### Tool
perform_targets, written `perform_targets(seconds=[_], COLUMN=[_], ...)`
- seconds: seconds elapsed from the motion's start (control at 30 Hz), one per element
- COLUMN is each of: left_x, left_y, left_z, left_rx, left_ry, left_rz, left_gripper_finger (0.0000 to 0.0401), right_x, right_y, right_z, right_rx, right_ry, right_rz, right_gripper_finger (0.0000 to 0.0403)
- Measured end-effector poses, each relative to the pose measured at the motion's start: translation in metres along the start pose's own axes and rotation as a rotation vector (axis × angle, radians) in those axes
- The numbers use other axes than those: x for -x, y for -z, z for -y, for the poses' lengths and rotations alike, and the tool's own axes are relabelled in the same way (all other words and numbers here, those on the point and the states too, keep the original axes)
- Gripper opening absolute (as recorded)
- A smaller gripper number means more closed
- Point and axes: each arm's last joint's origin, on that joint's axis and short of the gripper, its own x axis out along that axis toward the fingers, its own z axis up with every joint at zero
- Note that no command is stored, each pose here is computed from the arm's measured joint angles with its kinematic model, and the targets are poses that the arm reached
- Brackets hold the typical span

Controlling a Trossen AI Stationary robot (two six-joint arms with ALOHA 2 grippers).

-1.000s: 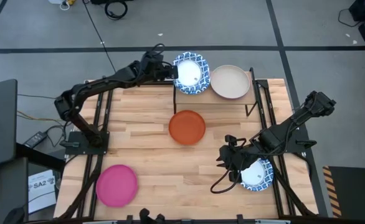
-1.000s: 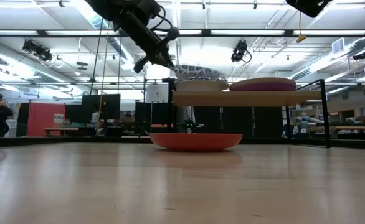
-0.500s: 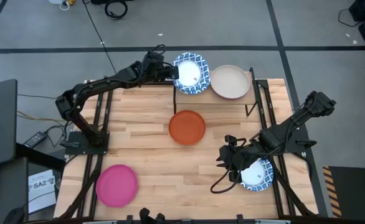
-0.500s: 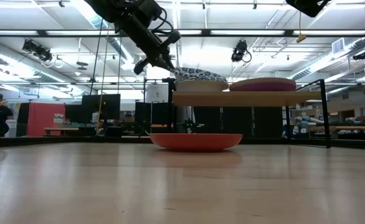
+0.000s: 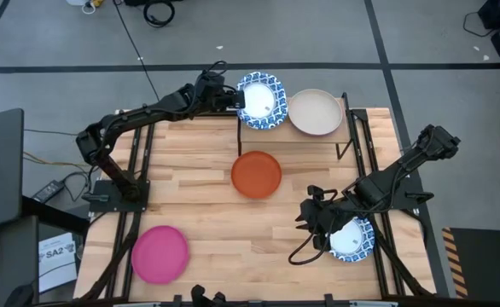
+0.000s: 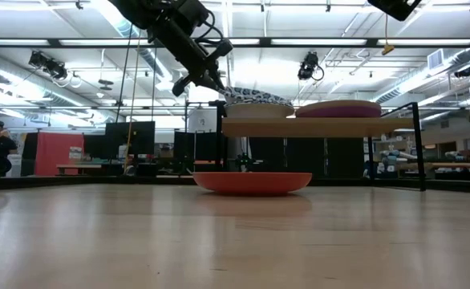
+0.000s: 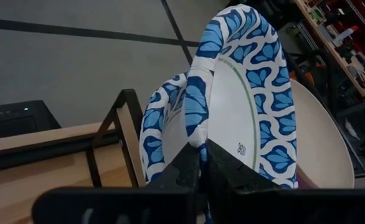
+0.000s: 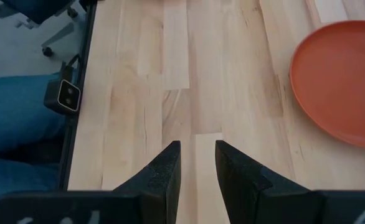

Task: Place and stack plates onto a shelf
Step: Stack the white plate on top of the white plate on the shelf

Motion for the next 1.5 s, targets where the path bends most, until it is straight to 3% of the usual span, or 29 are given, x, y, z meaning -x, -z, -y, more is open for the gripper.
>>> perform_targets(seconds=[0.7,1.13,1.5], left_x=[0.0002,0.0003,0.0012], left_y=[-0.0006,-0.0007,0.0046], left_z=[-0.0005,-0.0003,0.0055], left_rx=[0.001,0.029,0.093], left_ry=[-0.004,-0.002,0.109], left_rz=[0.004,0.004,-0.107], left_gripper_finger=[0.0166,0.0167,0.0167], right_x=[0.0000,0.0000,0.0000], right_y=[-0.0004,-0.0004,-0.0004], right_z=[-0.0003,-0.0003,-0.0002], right_rx=[-0.001,-0.001,-0.001], right_ry=[-0.003,-0.003,-0.003], right_rz=[0.004,0.004,0.004], right_gripper_finger=[0.0105,0.0105,0.0105])
